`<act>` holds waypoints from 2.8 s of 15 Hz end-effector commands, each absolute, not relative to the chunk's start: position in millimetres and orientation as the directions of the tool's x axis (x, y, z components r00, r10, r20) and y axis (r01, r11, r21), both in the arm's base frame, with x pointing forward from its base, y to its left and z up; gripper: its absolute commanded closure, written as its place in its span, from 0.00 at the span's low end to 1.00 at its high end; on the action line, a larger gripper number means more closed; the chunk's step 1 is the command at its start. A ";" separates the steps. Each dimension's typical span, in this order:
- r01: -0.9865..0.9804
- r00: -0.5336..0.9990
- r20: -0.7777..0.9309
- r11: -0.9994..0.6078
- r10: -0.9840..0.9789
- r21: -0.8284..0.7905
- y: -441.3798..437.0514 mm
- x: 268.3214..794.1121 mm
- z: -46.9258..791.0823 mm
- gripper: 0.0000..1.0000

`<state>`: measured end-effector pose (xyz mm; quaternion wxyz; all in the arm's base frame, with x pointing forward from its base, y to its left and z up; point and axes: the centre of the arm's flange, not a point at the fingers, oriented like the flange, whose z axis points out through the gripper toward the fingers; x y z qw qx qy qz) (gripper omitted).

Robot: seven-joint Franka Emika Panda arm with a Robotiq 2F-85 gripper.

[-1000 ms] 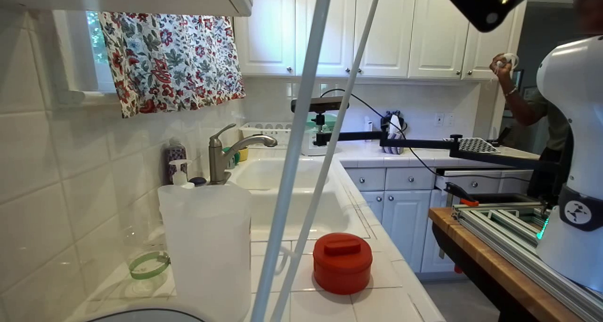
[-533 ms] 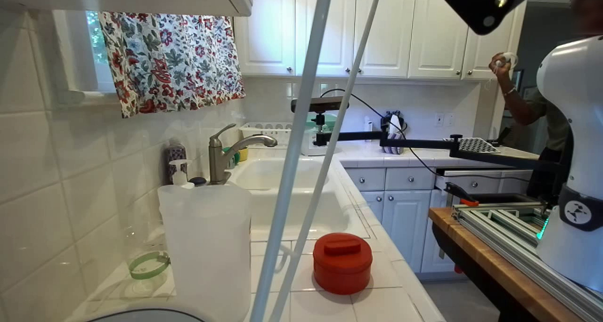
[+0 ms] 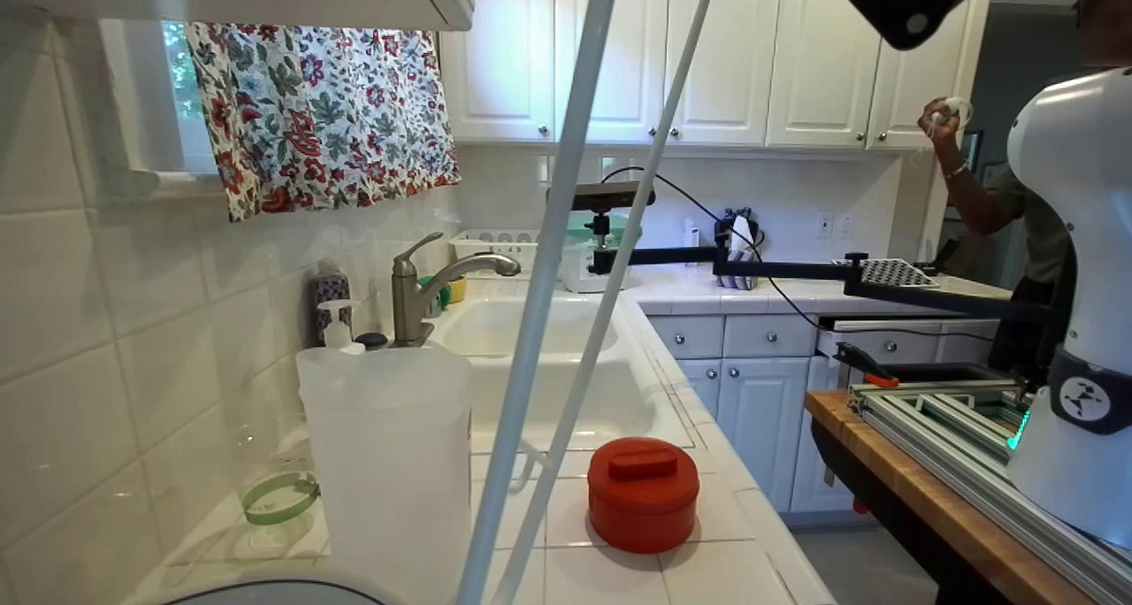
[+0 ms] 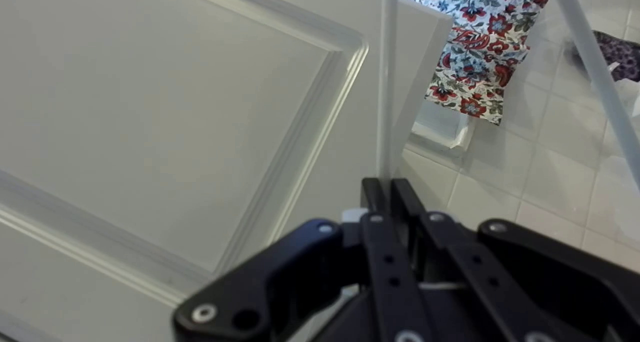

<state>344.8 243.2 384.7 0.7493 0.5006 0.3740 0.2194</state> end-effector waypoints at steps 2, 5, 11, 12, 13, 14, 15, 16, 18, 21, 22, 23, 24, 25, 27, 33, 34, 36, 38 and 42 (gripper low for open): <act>0.022 0.630 -0.330 0.409 0.703 0.912 237.2 340.2 398.3 0.98; 0.022 0.629 -0.330 0.408 0.704 0.913 237.1 340.5 398.0 0.98; 0.032 0.629 -0.340 0.413 0.699 0.910 240.0 343.7 399.0 0.98; 0.033 0.629 -0.341 0.414 0.699 0.910 240.9 344.2 399.0 0.98; 0.034 0.628 -0.342 0.415 0.699 0.909 241.7 344.9 399.1 0.98; 0.035 0.628 -0.343 0.415 0.699 0.909 242.3 345.2 399.0 0.98; 0.036 0.628 -0.344 0.416 0.698 0.909 242.8 345.4 399.1 0.98; 0.036 0.629 -0.344 0.415 0.698 0.909 242.9 345.5 399.4 0.98; 0.035 0.630 -0.343 0.416 0.697 0.909 243.2 345.3 400.6 0.98; 0.031 0.631 -0.340 0.415 0.698 0.909 243.8 344.5 402.2 0.98; 0.029 0.631 -0.337 0.413 0.699 0.910 243.3 344.1 402.4 0.98; 0.027 0.631 -0.335 0.411 0.700 0.911 242.3 343.4 402.7 0.98; 0.024 0.630 -0.332 0.410 0.702 0.912 241.2 342.8 402.9 0.98; 0.022 0.630 -0.330 0.408 0.703 0.913 240.1 342.3 403.2 0.98; 0.021 0.631 -0.327 0.406 0.703 0.913 239.0 341.8 403.3 0.98; 0.019 0.635 -0.321 0.402 0.702 0.915 232.9 343.1 404.1 0.98; 0.020 0.638 -0.320 0.400 0.701 0.916 231.1 343.6 404.0 0.98; 0.021 0.640 -0.320 0.400 0.699 0.916 228.0 345.0 404.0 0.98; 0.023 0.638 -0.324 0.404 0.698 0.915 227.1 346.9 404.0 0.98; 0.025 0.623 -0.337 0.412 0.706 0.911 231.3 352.2 404.2 0.98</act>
